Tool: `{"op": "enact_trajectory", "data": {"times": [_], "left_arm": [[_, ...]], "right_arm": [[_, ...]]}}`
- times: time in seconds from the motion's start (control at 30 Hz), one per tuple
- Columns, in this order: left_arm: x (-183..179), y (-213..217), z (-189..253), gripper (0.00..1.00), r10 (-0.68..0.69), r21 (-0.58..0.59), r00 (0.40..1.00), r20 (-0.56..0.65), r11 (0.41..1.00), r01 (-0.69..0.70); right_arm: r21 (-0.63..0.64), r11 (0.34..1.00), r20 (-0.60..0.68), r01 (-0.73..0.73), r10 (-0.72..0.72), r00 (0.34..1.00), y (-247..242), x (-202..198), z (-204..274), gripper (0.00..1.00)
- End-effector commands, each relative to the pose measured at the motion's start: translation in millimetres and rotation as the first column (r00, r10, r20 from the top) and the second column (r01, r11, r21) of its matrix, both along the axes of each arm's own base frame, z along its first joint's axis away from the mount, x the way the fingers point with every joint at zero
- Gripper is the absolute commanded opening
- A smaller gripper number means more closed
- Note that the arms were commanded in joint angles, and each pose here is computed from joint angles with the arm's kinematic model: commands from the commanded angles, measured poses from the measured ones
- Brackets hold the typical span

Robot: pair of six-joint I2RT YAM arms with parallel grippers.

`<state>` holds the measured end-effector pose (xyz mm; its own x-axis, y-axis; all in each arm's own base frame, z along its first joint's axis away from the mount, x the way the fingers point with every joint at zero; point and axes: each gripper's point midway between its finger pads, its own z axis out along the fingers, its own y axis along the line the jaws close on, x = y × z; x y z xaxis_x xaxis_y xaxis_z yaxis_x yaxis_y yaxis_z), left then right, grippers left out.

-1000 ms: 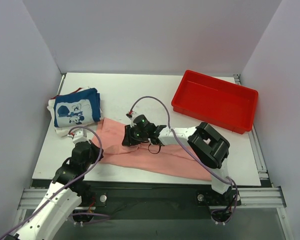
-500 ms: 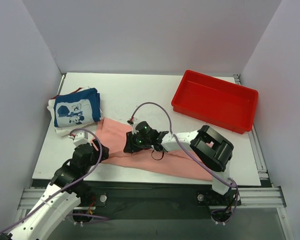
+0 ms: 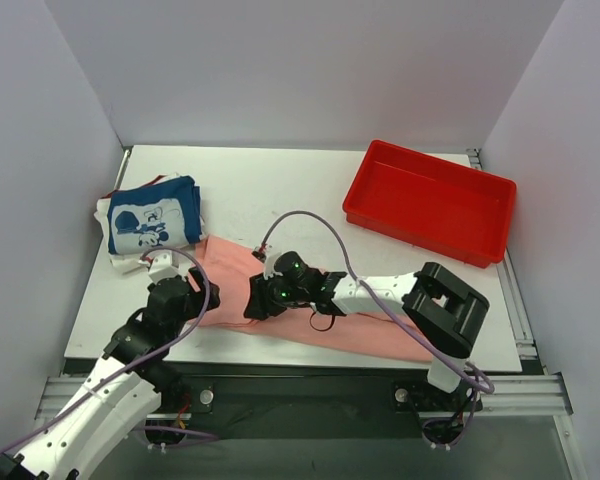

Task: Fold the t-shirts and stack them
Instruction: Fold the other side of the tshirt into a rectangle

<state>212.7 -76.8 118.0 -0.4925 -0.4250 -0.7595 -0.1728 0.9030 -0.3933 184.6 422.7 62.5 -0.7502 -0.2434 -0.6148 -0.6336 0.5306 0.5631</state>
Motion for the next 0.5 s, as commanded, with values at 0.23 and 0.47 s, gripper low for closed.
{"op": "enact_trajectory", "data": {"times": [0.23,0.47], "left_arm": [[51.9,-37.1,36.0,0.82,-0.083,-0.017,0.986,0.145,0.996,0.087],[63.7,-61.0,17.0,0.82,-0.154,-0.041,0.984,0.092,0.987,0.158]], "right_arm": [[-0.088,0.984,0.12,0.156,-0.145,0.982,-66.0,23.9,10.9,0.39],[-0.065,0.958,0.14,0.28,-0.269,0.953,-97.8,53.4,22.1,0.41]]}}
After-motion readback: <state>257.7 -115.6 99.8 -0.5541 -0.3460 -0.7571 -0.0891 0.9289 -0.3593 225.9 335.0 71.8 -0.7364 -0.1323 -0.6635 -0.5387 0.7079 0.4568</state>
